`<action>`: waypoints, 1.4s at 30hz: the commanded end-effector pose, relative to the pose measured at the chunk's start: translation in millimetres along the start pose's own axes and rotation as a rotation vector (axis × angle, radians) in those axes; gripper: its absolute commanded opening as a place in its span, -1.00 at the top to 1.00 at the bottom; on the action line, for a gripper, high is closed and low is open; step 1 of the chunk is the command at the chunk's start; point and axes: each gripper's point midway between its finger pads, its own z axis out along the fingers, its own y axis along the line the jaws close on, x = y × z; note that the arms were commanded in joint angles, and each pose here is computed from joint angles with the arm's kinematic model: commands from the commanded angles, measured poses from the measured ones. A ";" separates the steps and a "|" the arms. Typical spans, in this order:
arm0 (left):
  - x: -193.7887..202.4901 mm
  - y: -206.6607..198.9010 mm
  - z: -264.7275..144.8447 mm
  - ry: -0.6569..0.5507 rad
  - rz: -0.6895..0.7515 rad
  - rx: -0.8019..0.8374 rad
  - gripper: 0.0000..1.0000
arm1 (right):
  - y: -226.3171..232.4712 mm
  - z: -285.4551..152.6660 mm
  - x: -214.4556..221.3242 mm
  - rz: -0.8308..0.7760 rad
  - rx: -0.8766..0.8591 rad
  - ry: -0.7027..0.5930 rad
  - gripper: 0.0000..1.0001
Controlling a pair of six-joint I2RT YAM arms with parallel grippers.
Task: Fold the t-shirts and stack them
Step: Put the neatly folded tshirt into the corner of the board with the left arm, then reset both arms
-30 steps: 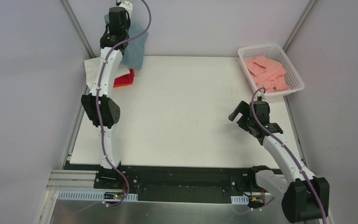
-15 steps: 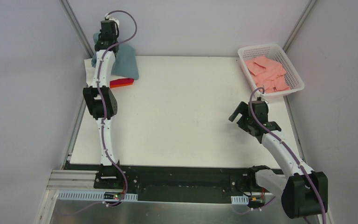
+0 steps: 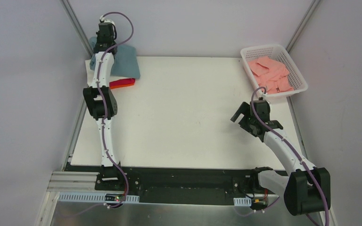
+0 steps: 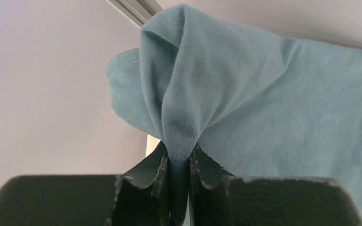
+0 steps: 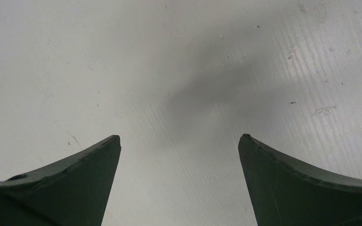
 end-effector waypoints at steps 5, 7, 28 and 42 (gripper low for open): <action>-52.0 49.5 -35.9 -0.119 -0.121 -0.129 -0.90 | 11.0 -12.2 -19.9 0.014 -0.027 -0.053 -0.99; -58.4 57.8 -45.5 -0.130 -0.156 -0.143 -0.98 | 9.7 -14.0 -20.0 0.013 -0.021 -0.055 -0.99; 23.2 -32.0 -249.0 0.072 -0.635 0.401 -0.99 | 11.1 -38.7 -24.8 0.090 -0.083 -0.131 -0.99; 197.3 -144.4 -383.9 0.251 -0.519 0.700 -0.99 | 11.1 -39.4 -20.8 0.152 -0.117 -0.155 -0.99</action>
